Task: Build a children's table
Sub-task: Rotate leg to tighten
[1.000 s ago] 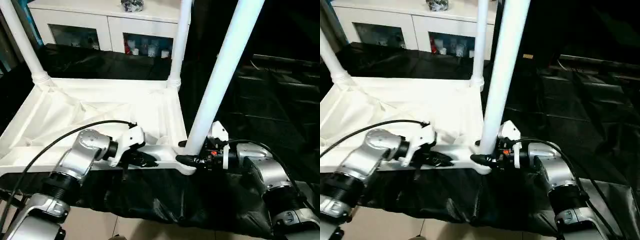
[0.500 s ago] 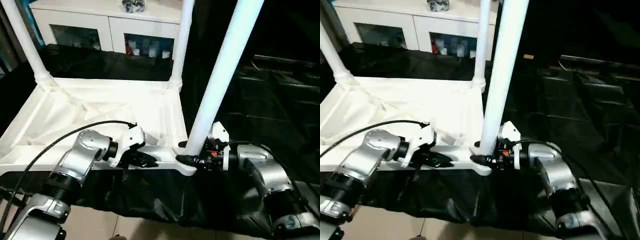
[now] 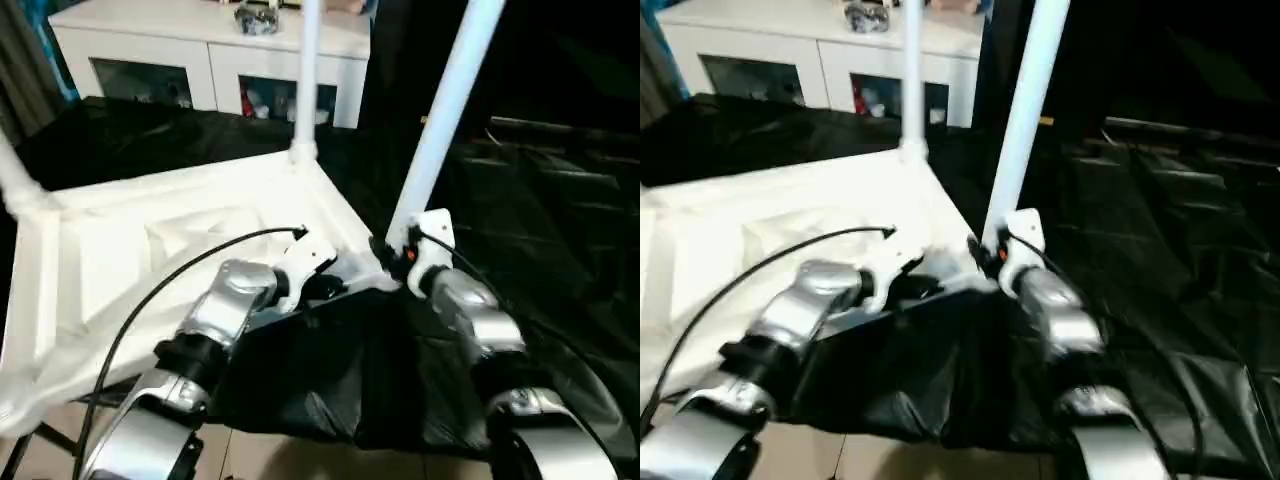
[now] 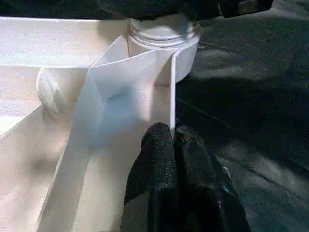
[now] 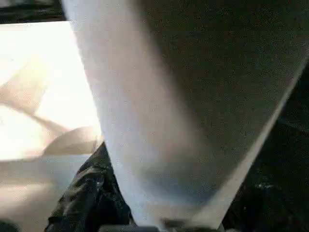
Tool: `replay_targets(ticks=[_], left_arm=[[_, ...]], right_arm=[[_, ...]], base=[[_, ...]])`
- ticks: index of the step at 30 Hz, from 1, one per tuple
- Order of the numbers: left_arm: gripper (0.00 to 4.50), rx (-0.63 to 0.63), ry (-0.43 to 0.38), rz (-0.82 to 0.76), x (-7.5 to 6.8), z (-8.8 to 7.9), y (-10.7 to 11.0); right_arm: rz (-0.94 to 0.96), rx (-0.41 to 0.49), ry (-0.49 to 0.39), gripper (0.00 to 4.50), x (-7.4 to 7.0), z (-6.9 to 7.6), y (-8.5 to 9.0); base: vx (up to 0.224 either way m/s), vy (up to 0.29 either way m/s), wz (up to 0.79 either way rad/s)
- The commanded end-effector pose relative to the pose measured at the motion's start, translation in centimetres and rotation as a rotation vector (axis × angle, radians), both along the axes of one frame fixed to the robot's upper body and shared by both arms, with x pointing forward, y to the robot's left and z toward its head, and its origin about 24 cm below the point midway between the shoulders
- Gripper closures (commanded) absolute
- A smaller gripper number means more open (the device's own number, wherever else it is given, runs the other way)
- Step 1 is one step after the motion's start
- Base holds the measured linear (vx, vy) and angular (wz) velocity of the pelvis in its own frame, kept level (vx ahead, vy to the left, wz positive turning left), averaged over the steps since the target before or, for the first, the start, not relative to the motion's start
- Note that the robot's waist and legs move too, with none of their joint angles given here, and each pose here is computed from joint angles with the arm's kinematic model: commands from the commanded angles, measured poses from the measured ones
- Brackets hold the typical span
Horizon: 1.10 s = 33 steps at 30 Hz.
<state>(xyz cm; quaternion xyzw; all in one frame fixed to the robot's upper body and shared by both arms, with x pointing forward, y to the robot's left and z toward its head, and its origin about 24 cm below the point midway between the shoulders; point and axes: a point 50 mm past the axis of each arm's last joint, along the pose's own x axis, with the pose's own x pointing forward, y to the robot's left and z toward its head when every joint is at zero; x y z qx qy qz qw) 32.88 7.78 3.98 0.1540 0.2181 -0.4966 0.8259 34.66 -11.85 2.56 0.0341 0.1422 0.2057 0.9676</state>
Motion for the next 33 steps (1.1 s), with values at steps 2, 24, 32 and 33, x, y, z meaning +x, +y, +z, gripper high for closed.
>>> replay_targets(ticks=[2,24,32,33], left_arm=[[4.5,-0.036,-0.037,-0.122,-0.7,0.8,-4.2],[4.5,-0.056,0.011,-0.336,-1.8,1.9,3.3],[4.5,-0.029,0.044,-0.419,-2.6,2.4,5.0],[4.5,-0.025,0.047,-0.424,-2.6,2.4,5.1]], right_arm=[[0.186,0.014,0.157,1.84,-2.5,-3.4,5.3],[0.966,0.021,0.074,0.94,-6.4,-0.6,-0.1],[1.099,0.027,0.163,1.46,-7.6,-0.6,-0.6],[1.107,0.03,0.168,1.58,-7.7,-0.6,-0.6]], base=[[0.0,0.0,0.0],[0.0,0.0,0.0],[0.0,0.0,0.0],[0.0,0.0,0.0]])
